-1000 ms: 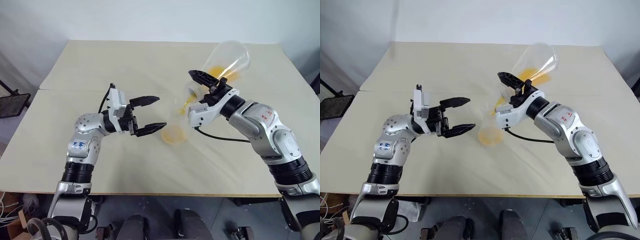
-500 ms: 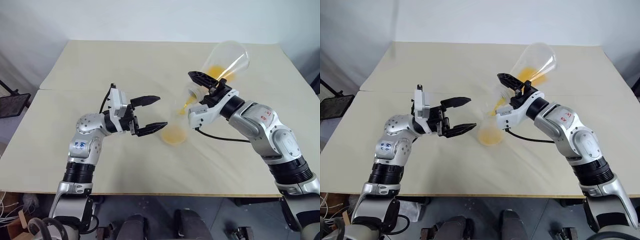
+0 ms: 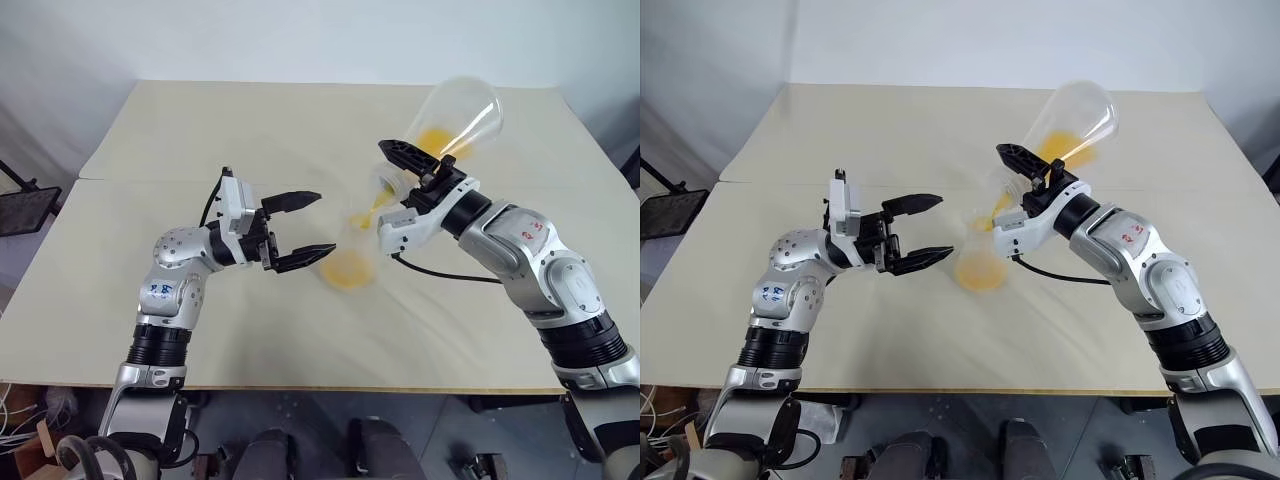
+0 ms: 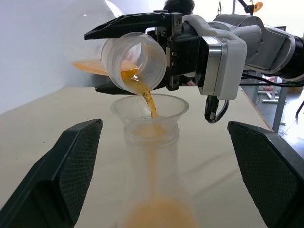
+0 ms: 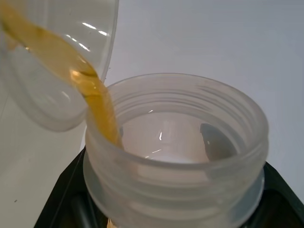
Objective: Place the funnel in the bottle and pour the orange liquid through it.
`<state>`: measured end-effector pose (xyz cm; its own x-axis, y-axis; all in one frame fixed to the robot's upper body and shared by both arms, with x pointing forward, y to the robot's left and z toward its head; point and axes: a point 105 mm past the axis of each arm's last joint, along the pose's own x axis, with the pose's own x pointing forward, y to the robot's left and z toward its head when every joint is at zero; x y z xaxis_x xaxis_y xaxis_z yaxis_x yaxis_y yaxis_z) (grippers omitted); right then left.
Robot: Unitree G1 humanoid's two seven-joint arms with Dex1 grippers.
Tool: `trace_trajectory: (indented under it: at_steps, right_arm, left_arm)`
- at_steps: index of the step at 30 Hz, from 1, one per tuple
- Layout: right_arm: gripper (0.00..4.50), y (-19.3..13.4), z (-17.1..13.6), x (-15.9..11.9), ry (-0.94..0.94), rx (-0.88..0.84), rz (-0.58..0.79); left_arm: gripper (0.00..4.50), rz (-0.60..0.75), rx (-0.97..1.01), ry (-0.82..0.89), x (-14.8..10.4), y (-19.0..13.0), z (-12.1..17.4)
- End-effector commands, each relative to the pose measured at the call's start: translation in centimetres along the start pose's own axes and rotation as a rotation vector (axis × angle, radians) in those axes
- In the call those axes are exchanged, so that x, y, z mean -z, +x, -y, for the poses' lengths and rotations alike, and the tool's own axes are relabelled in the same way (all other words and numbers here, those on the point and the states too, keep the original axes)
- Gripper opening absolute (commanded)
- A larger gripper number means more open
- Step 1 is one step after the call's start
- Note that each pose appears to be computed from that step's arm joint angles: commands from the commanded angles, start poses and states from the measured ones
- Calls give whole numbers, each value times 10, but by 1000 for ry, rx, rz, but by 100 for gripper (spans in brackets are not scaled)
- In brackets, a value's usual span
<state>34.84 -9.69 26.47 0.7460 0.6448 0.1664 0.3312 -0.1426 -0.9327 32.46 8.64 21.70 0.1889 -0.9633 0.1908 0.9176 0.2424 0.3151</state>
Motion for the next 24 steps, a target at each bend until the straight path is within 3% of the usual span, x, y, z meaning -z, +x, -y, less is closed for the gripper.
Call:
trace_trajectory:
  at_steps: [1,24]
  right_arm:
    - [248,-4,18,7,-33,58,-11]
    - [248,-2,23,9,-77,86,-12]
  left_arm:
    - [450,20,6,32,-8,1,1]
    - [450,30,2,32,-8,3,0]
